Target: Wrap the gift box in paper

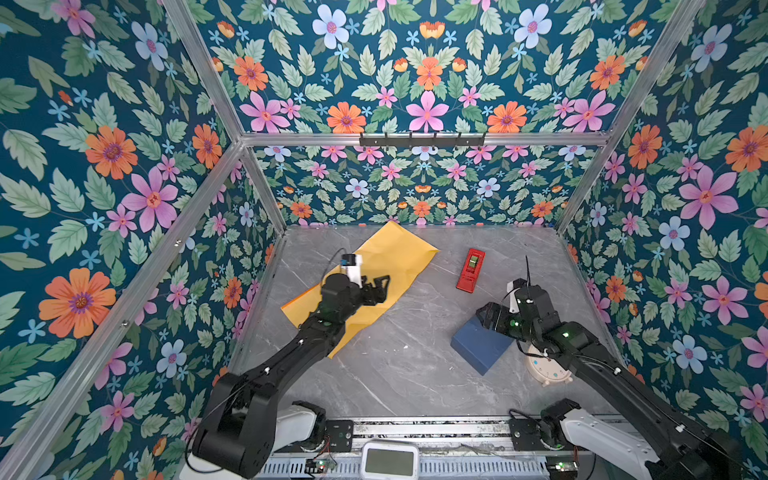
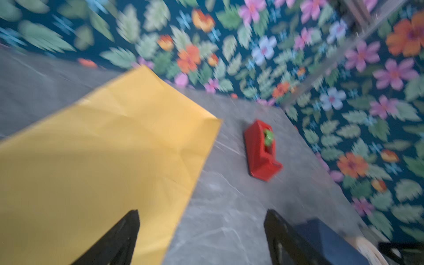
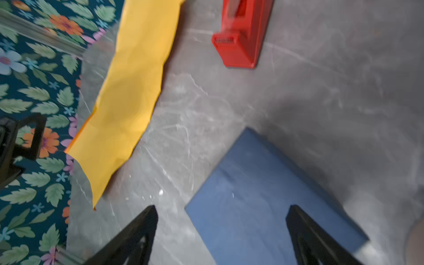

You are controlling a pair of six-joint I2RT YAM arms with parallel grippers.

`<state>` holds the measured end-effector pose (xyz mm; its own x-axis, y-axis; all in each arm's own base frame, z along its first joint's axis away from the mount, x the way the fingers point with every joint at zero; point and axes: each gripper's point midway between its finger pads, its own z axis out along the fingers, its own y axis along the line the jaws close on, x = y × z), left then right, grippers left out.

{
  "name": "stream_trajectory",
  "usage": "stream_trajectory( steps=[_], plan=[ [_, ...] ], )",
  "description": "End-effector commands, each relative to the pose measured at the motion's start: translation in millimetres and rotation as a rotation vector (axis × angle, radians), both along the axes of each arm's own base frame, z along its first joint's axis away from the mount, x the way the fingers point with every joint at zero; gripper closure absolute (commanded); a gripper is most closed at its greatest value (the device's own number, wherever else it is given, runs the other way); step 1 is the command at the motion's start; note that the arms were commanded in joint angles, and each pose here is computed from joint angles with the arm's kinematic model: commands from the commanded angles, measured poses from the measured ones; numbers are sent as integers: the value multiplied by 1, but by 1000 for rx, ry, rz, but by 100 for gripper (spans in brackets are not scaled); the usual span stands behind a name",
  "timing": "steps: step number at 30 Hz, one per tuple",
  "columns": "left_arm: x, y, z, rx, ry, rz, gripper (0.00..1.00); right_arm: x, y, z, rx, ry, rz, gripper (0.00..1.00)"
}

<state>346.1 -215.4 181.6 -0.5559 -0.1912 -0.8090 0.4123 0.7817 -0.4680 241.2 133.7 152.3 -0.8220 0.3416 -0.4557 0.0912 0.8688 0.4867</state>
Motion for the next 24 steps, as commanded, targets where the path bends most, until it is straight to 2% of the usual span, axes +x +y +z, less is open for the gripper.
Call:
stream_trajectory(
  steps=[1,4,7,9,13,19,24],
  plan=[
    [-37,-62,-32,32,181,-174,14,-55,-39,-25,-116,201,-111,10],
    [-51,-123,-42,58,220,-293,13,-76,-50,-35,-132,272,-145,10],
    [-71,-176,-59,86,292,-411,10,-86,-37,-59,-71,361,-128,10],
    [-82,-196,-74,81,364,-458,10,-78,-24,-66,-6,345,-109,10],
    [-92,-196,-89,37,435,-461,11,-47,10,-63,168,276,-82,13],
    [-99,-214,-90,-108,502,-514,15,-12,7,-69,189,236,-121,17],
    [-88,-219,-93,-117,492,-471,16,23,-8,-59,243,159,-155,19]
  ],
)
